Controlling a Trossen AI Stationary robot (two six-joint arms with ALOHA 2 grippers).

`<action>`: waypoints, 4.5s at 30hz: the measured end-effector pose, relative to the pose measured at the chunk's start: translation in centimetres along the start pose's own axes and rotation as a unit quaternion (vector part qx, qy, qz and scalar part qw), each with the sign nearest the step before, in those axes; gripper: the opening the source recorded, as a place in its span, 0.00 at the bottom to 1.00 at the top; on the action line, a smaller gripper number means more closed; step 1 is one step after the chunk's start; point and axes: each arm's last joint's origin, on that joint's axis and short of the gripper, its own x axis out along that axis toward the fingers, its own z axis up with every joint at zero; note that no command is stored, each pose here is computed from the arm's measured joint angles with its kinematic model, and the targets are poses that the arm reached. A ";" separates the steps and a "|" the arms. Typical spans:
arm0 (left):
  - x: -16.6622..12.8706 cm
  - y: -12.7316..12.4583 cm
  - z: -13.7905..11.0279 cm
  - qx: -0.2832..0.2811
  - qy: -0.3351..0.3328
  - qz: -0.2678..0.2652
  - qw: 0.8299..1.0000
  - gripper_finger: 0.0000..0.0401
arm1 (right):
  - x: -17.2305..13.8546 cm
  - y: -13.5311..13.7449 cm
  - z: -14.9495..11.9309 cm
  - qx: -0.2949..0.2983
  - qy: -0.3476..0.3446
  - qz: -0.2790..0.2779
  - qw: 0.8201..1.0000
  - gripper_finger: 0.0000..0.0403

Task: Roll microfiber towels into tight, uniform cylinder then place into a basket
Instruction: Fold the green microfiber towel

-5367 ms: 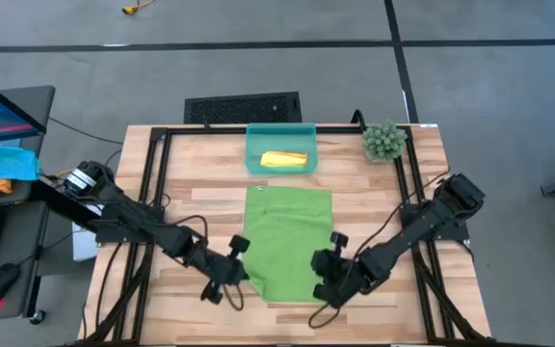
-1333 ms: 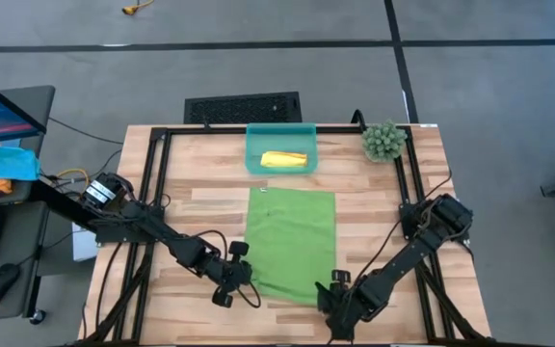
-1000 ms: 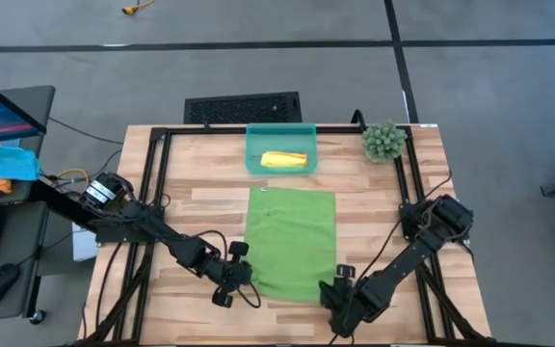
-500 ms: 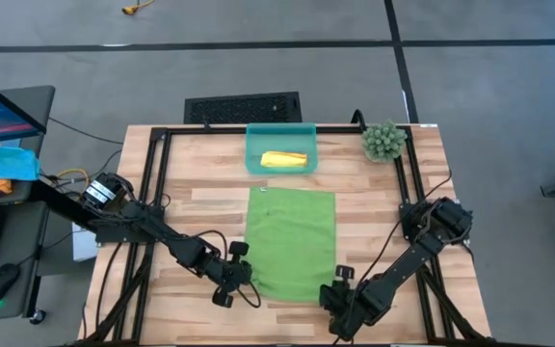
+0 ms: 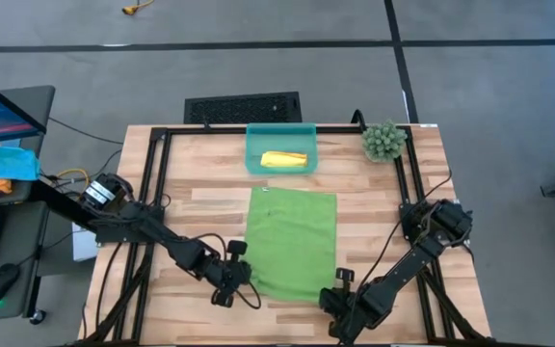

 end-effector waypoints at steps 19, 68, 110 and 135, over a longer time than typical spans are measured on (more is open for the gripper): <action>-4.3 -4.6 2.5 0.009 -0.008 0.096 0.995 0.00 | -4.4 2.9 2.5 0.003 -0.047 0.025 0.999 0.02; -4.6 15.2 6.4 -0.164 0.107 0.379 0.904 0.00 | -1.5 -10.1 5.3 0.062 0.090 -0.325 0.939 0.03; -4.2 15.8 6.4 -0.129 0.142 0.278 0.941 0.27 | 0.1 -13.8 7.9 0.153 0.106 -0.315 0.931 0.03; 1.3 18.3 0.9 -0.047 0.030 0.140 0.989 0.18 | -1.4 -14.9 7.7 0.147 0.162 -0.362 0.906 0.42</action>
